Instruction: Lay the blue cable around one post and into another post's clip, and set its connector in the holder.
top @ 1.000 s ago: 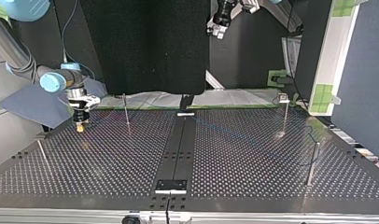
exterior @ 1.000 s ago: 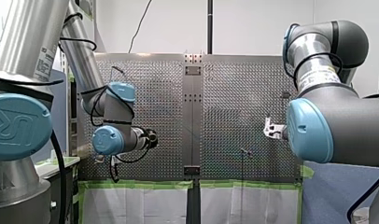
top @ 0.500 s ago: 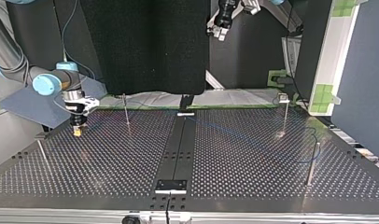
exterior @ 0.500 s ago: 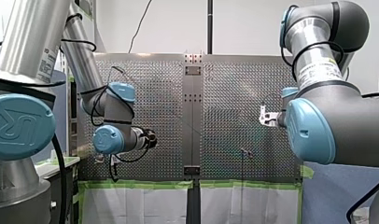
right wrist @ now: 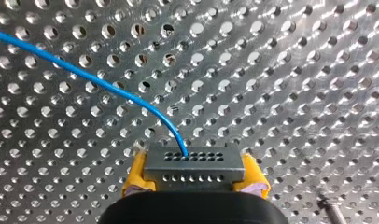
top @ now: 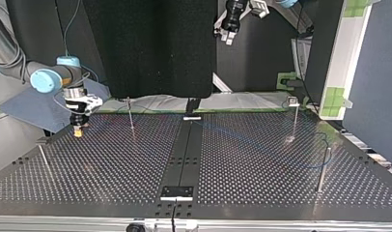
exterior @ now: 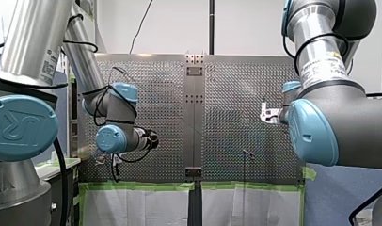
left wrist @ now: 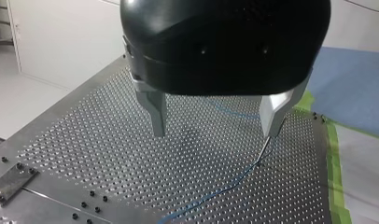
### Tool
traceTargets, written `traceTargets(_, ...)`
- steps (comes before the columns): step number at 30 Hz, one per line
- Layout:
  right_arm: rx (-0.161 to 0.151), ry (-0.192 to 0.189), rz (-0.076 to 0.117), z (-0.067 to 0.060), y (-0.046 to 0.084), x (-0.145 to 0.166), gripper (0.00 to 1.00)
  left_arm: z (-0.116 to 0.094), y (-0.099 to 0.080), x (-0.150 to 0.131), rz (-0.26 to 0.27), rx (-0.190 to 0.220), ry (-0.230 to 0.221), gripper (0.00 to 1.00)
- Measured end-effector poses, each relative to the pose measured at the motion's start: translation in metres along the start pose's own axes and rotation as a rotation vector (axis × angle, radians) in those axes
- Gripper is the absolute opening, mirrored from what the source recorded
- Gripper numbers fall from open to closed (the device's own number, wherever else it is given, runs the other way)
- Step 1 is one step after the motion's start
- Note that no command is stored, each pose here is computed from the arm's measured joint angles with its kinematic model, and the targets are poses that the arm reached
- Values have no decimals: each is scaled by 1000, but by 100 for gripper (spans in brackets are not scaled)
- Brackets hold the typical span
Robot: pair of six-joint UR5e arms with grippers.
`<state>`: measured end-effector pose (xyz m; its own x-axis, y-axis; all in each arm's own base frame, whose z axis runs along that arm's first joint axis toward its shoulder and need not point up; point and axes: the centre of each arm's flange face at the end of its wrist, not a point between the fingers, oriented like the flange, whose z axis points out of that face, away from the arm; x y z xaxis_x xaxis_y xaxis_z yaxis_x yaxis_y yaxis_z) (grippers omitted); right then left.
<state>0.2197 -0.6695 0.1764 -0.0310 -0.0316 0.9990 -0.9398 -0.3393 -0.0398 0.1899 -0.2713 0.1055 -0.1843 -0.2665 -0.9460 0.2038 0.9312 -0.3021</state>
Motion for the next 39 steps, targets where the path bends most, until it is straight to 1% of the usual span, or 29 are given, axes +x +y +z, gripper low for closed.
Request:
traceTargets(6,-11,-9,5,-13,-5,20,0,2,2,-1,0,-7,-1,100)
traceTargets(12,-12,-16,13,-24,-10,38,0,2,2,-1,-3,-9,-2,100)
traceTargets(16,-14,-24,28,-32,-14,50,0,3,2,-1,-7,-8,-2,100)
traceTargets(18,-14,-20,30,-36,-17,59,0,3,2,-1,-8,-8,-2,100)
traceTargets(21,-11,-8,27,-41,-20,75,0,3,2,-1,-9,-8,-2,100)
traceTargets(26,-13,19,21,-47,-21,100,0,3,2,-1,-9,-4,2,100)
traceTargets(29,-14,33,21,-51,-22,114,0,3,2,-1,-5,-1,6,100)
traceTargets(33,-17,56,30,-57,-21,130,0,4,3,-1,-2,-5,9,100)
traceTargets(36,-22,64,33,-60,-18,136,0,4,4,-1,1,-8,12,100)
traceTargets(39,-31,64,36,-61,-13,139,0,4,5,-1,5,-12,15,100)
